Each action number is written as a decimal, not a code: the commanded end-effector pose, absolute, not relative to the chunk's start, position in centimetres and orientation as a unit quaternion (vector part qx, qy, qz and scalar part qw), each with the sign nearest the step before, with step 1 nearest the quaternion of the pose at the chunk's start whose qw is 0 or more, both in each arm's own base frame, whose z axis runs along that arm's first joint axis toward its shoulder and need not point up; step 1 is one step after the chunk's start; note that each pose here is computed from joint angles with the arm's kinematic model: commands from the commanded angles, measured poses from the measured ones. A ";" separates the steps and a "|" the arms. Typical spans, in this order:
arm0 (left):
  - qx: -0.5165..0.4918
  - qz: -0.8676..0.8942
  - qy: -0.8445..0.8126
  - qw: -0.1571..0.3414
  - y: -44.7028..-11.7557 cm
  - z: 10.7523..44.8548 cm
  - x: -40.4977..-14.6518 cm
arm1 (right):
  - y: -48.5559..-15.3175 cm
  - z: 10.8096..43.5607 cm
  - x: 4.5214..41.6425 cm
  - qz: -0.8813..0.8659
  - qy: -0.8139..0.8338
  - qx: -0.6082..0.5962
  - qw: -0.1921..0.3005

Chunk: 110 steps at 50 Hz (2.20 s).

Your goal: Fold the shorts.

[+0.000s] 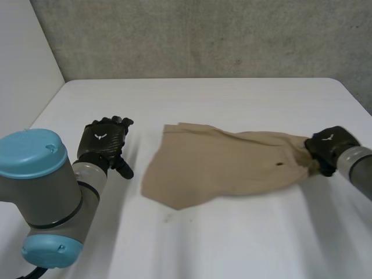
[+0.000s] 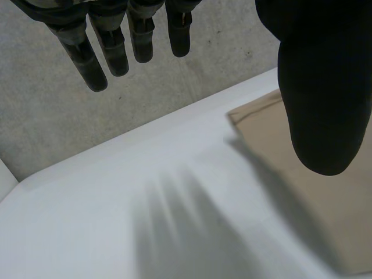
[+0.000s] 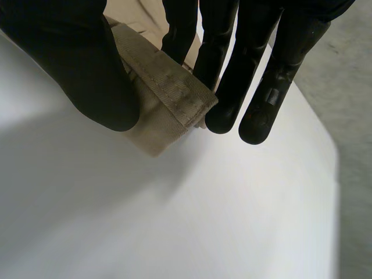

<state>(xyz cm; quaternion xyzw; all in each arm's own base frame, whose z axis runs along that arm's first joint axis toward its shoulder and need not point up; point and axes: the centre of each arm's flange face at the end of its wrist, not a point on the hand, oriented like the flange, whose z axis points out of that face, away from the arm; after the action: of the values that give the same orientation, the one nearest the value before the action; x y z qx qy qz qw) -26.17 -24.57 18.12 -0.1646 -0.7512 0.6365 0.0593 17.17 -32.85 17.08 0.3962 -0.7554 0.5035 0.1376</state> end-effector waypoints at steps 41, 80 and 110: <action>-0.217 0.687 -0.675 0.159 -25.4 22.6 -33.4 | -29.3 22.3 31.2 0.597 -0.702 0.301 -0.247; -0.221 0.664 -0.701 0.139 -22.3 31.0 -32.5 | -30.0 30.5 27.7 0.685 -0.678 0.251 -0.089; -0.128 0.678 -0.720 0.082 -22.0 37.8 -23.4 | -26.6 37.2 23.6 0.711 -0.681 0.175 -0.029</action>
<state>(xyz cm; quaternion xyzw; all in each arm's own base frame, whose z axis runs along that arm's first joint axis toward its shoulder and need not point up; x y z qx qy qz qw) -23.32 -22.11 38.22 -0.1292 -0.7139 0.6837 0.0785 23.53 -26.40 37.40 0.1737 -0.6811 0.7106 -0.0300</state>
